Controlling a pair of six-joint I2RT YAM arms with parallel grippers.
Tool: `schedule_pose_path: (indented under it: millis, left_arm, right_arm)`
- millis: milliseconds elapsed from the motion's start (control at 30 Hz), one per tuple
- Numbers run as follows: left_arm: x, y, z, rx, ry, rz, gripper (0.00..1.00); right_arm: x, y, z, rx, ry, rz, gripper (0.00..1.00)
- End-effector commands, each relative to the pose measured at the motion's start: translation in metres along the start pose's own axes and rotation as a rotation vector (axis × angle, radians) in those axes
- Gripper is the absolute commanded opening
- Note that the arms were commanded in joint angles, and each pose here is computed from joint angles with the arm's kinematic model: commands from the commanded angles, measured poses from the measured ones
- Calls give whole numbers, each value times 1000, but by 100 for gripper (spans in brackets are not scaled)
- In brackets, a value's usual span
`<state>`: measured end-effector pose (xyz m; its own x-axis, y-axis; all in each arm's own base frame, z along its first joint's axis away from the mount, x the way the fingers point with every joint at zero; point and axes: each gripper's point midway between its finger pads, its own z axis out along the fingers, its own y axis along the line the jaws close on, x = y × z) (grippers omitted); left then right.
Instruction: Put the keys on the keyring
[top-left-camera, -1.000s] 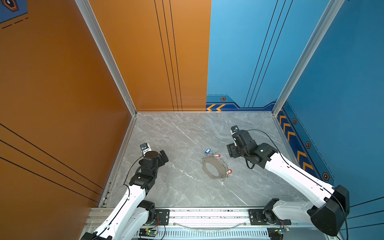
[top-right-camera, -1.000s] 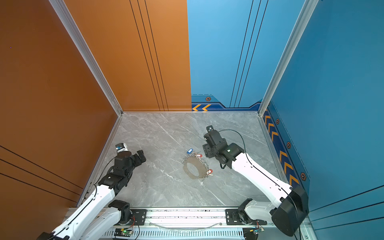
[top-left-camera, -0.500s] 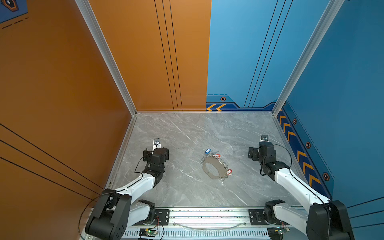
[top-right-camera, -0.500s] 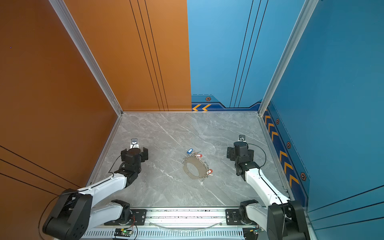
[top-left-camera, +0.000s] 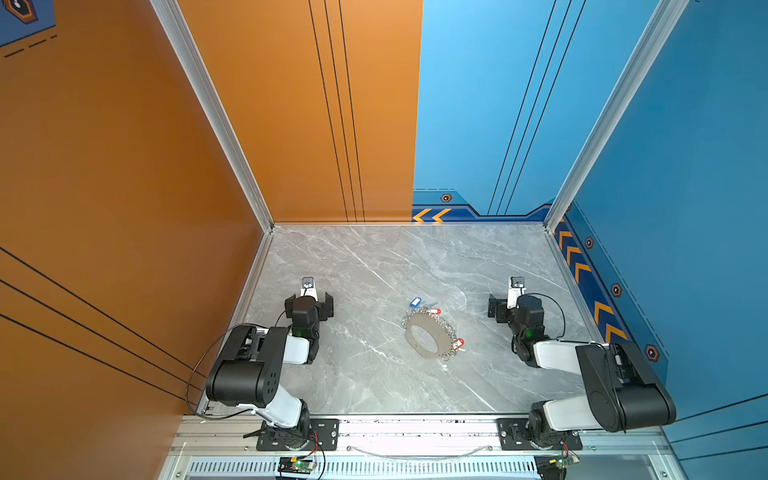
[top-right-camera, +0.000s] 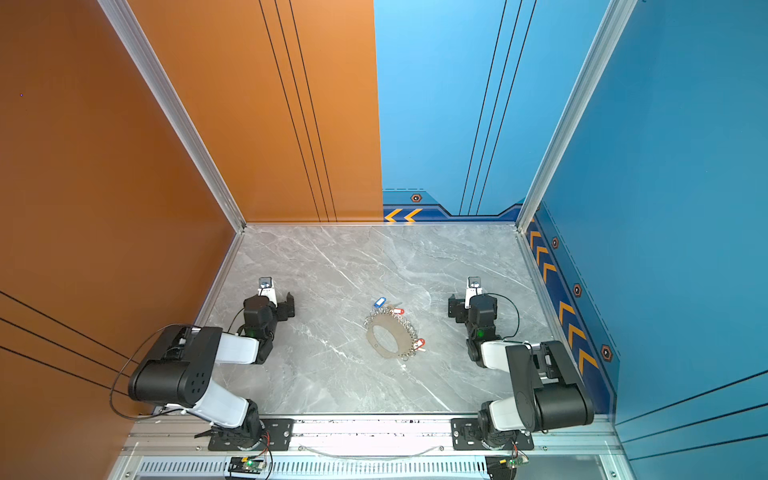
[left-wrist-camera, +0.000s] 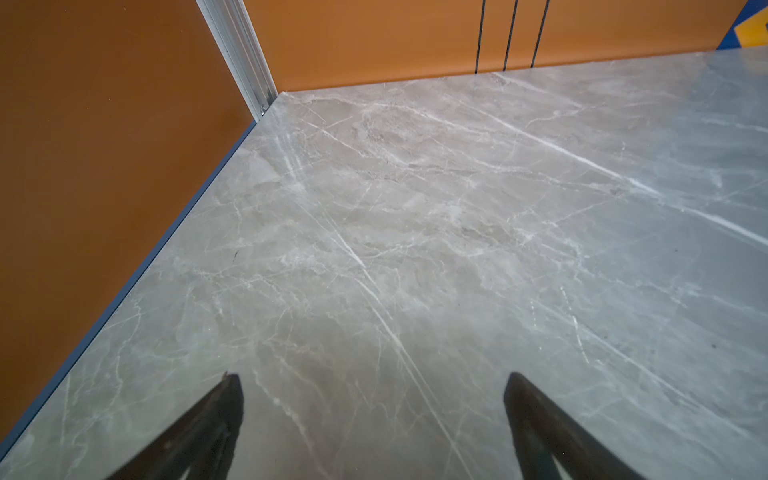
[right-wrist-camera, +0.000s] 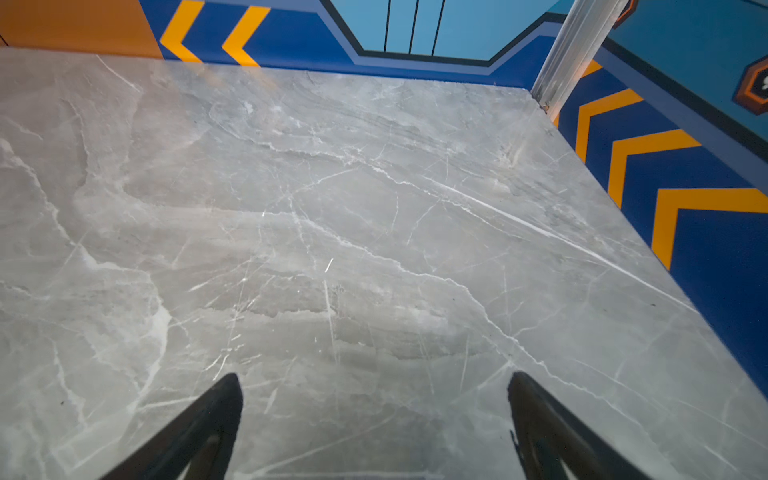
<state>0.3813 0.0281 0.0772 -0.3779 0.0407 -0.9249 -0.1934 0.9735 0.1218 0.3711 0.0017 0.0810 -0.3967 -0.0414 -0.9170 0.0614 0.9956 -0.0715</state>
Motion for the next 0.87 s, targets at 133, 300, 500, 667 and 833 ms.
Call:
schedule_pose_path:
  millis: [133,300,500,667,833]
  left_arm:
    - [-17,-3,4,21,-43,-50,98]
    - [-18,-3,3,19,-44,-50,98]
    - [-18,-3,4,20,-43,-50,98]
    - [-17,-3,4,20,-43,-50,98]
    - [-17,-3,3,20,-42,-50,98]
  right_arm:
    - [-19,-20,15,71,-78,97,100]
    - [-19,-34,11,196,-79,107,100]
    - [-19,-33,11,190,-84,105,100]
    - [-19,-32,13,176,-77,107,100]
    - [-19,-32,12,181,-84,107,100]
